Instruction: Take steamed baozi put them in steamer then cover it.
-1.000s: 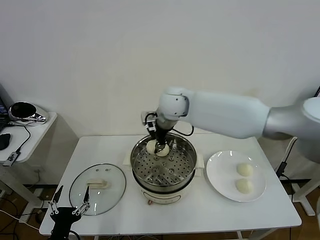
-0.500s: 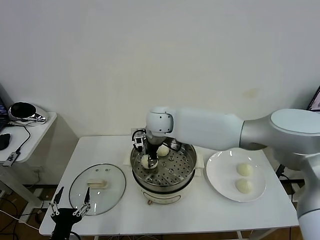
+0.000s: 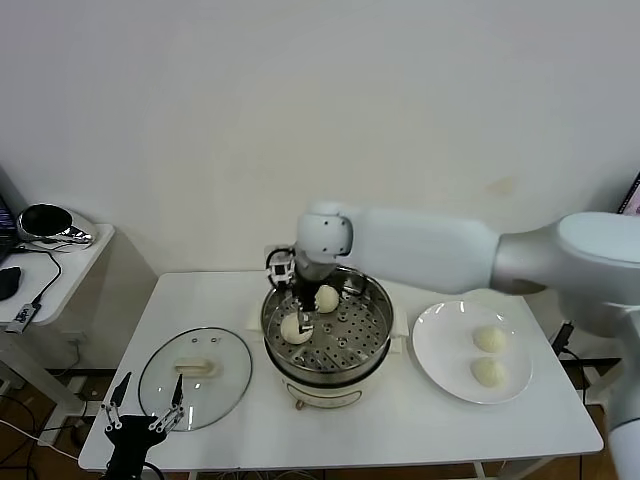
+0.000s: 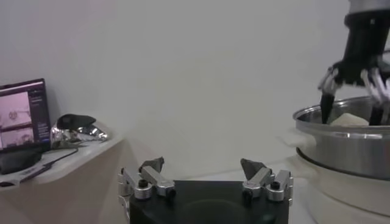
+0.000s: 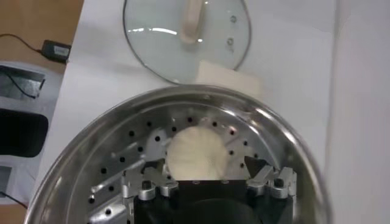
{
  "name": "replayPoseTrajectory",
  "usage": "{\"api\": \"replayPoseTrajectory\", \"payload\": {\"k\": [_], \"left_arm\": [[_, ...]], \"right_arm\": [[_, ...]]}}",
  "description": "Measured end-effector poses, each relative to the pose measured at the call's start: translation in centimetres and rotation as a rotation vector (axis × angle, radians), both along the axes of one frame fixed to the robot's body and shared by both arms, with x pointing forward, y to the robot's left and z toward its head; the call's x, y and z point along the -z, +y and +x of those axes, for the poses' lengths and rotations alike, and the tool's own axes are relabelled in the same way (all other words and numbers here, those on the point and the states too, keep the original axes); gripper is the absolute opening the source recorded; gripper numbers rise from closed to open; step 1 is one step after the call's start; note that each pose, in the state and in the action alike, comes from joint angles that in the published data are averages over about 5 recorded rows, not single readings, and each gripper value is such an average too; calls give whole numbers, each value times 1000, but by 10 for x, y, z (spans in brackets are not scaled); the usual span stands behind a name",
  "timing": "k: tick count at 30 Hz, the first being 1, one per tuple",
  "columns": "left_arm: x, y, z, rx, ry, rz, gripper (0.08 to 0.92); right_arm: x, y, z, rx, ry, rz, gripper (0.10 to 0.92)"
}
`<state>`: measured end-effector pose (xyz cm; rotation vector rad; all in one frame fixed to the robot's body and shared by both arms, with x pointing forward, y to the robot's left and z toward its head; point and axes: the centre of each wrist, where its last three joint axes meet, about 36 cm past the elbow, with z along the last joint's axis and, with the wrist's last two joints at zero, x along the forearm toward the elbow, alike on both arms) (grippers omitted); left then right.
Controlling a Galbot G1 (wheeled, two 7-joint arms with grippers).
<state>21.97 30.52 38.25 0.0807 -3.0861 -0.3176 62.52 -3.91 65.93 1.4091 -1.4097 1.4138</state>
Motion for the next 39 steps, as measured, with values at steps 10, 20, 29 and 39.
{"api": "replayPoseTrajectory", "payload": {"k": [10,20,29,39], "left_arm": [[-1,-2,4,24,-8,4,823],[2,-4,1,23,6,10,823],[6,-4,-5,15,25,16,823],[8,-4,-11,7,37,23,823]], "right_arm": [[-36,-134,-14,13,-28,-84,823],[-1,-258,-43,24,-29,-157,823],[59,-320,-65,26,1,-185,823],[119,-359,-73,38,17,-222,823]]}}
